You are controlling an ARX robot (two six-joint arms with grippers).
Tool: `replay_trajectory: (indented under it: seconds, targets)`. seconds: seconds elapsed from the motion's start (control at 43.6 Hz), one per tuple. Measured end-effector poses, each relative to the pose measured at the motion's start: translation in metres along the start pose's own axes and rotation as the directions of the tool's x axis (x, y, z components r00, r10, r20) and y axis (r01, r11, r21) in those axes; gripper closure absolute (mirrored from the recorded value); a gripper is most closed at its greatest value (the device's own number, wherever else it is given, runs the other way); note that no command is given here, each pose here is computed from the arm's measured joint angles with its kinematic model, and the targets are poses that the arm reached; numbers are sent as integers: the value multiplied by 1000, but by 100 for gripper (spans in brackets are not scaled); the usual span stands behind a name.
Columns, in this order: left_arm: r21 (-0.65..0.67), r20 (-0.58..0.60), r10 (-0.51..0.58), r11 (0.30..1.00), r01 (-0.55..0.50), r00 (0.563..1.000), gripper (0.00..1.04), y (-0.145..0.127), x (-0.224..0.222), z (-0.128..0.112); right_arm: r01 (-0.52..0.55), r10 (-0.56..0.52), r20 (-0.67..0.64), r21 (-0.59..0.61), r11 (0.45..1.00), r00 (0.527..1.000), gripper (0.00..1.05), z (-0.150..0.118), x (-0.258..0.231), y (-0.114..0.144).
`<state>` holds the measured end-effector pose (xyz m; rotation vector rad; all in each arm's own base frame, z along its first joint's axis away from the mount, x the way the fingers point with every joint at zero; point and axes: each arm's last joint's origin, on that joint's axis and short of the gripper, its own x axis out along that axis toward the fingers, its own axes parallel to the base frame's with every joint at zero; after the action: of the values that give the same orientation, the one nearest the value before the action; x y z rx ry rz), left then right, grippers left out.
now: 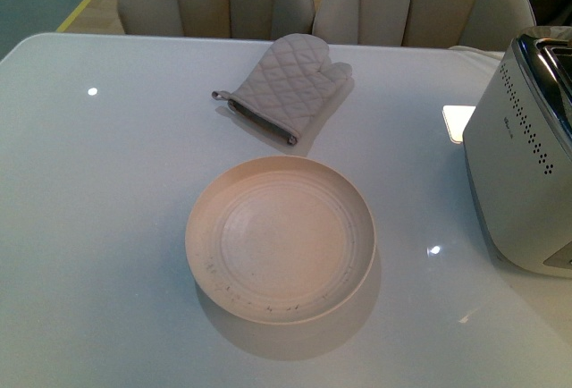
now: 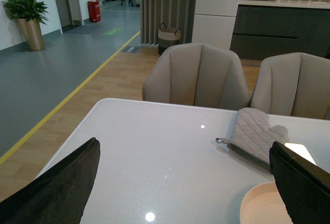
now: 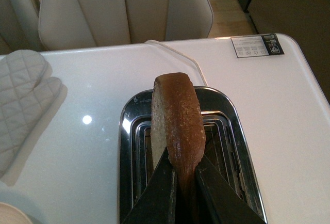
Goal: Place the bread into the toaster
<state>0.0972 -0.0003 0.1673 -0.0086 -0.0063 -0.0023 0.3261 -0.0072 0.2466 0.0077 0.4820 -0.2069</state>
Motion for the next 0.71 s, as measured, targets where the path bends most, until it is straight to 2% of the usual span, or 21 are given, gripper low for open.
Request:
replay_trajectory:
  seconds: [0.528, 0.711]
  targets:
    - [0, 0, 0, 1000, 0, 1000, 7, 0, 0, 0, 25, -25, 5, 5, 1000, 1000, 101, -19, 18, 5]
    - [0, 0, 0, 1000, 0, 1000, 7, 0, 0, 0, 50, -50, -35, -1, 999, 998, 101, -38, 24, 2]
